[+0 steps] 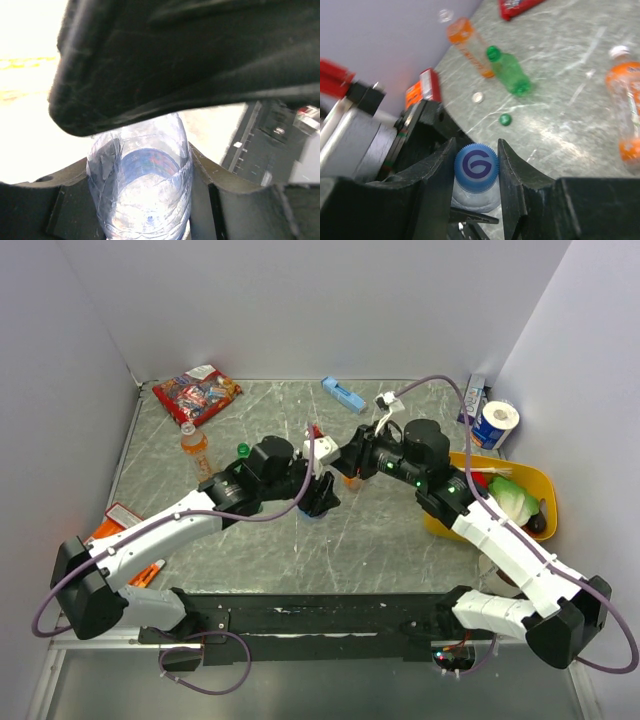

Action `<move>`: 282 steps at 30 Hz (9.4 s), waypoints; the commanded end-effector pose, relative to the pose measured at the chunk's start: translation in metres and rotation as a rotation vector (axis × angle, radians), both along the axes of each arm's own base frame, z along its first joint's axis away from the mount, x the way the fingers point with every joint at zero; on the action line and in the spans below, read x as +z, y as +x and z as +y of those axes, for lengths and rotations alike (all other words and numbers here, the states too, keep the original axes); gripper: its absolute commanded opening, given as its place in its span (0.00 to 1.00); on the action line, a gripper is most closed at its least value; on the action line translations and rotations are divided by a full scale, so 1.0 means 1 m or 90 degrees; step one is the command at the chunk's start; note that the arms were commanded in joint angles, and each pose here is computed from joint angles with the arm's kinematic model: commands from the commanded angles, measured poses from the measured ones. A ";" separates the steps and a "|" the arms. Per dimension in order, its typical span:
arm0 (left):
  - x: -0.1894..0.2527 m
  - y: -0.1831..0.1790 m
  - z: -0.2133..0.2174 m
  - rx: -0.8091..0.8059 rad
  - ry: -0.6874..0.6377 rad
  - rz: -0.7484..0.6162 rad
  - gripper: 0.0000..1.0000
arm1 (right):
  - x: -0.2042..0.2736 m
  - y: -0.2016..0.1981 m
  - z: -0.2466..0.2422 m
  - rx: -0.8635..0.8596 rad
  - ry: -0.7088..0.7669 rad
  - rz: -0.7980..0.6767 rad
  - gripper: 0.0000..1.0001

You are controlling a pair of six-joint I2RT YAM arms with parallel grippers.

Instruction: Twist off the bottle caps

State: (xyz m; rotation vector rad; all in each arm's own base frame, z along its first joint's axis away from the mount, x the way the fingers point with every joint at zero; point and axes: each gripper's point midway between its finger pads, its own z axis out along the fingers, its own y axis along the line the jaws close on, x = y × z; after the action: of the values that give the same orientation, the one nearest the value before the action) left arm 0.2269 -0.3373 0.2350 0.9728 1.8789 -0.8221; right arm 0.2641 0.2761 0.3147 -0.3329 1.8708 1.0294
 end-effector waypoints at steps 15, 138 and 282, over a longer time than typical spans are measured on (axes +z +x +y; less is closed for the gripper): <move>0.094 -0.108 0.010 -0.505 -0.253 0.119 0.52 | 0.055 -0.080 0.009 0.387 0.108 -0.178 0.00; 0.052 -0.041 -0.016 -0.192 -0.131 0.047 0.50 | 0.069 -0.007 -0.061 -0.086 0.028 -0.083 0.19; 0.032 -0.001 0.022 -0.030 -0.039 -0.085 0.96 | 0.003 -0.023 0.001 0.083 -0.027 0.079 0.00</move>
State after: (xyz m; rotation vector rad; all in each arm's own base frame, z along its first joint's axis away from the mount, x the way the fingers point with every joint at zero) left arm 0.2146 -0.3167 0.2385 1.0792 1.7780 -0.8652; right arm 0.2352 0.2798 0.3131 -0.4285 2.0523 1.1684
